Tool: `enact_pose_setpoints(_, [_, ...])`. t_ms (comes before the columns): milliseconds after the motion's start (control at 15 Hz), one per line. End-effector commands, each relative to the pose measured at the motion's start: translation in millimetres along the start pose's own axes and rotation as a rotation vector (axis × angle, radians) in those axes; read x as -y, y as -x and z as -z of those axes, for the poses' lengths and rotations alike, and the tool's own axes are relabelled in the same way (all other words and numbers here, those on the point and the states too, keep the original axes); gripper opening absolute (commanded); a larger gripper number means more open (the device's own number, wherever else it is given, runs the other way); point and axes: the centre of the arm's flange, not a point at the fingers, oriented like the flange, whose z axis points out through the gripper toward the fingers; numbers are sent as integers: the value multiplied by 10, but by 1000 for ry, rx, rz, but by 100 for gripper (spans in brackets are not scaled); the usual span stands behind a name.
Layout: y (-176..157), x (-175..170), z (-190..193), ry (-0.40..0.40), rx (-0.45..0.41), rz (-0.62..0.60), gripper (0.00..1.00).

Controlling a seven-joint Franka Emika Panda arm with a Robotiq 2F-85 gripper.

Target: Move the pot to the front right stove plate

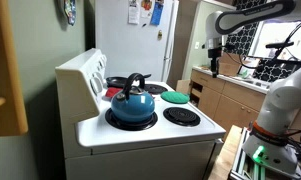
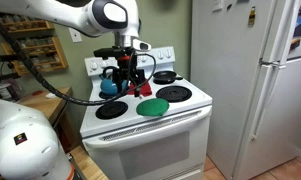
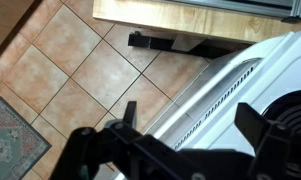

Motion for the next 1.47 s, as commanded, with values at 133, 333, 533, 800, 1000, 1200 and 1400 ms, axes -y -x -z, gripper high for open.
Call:
enact_pose_setpoints(133, [0,-1,5,0,-1,0,100])
enact_pose_setpoints(333, [-105,-97,-30,25,18,20,100])
enact_pose_setpoints(533, [-461,-322,50,123,-3,86,100])
enact_pose_setpoints(800, [-1199,-538,82,216,-92,197,100])
enact_pose_setpoints(1000, [-1555,-735,64,300,-70,151,100])
enact_pose_setpoints(1200, [-1480,-694,-16,275,-84,150,100])
enact_pose_setpoints(1400, [-1577,-795,-28,275,-76,137,100])
